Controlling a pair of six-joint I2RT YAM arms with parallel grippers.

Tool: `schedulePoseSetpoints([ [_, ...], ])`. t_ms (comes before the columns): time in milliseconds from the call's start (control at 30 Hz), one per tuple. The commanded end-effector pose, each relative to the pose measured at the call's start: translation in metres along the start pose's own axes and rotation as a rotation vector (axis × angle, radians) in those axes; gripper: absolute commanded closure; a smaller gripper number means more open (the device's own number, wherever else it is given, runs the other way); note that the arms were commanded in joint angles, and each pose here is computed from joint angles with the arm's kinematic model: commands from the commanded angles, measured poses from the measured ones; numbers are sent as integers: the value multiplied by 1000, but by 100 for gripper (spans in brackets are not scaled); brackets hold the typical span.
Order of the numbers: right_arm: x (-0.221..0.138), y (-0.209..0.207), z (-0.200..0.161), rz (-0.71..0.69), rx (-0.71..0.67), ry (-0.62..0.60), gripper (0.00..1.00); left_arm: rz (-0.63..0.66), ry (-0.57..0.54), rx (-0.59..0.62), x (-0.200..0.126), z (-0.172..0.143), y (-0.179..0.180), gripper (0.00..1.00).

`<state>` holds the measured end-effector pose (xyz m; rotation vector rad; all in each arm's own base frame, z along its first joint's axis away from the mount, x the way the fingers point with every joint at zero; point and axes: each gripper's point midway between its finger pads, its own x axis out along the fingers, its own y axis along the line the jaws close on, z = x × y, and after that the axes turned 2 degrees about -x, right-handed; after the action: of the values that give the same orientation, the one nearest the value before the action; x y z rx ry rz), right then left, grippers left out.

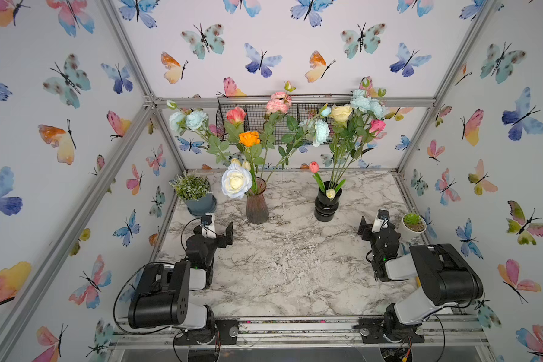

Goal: Pick out blue flowers from the vase
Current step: Pick up the flower from the vase.

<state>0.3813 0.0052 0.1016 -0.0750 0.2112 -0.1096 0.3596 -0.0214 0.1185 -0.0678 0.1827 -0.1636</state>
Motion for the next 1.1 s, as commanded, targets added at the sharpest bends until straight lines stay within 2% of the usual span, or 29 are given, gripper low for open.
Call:
schedulePoseSetpoints([
  [0,-3,-2,4,-1,2,-14,15,2,-12,4,-3,3,-1,2],
  [1067,-3,-2,3,-1,3,-13,15,-4,-13,13,-3,3,-3,1],
])
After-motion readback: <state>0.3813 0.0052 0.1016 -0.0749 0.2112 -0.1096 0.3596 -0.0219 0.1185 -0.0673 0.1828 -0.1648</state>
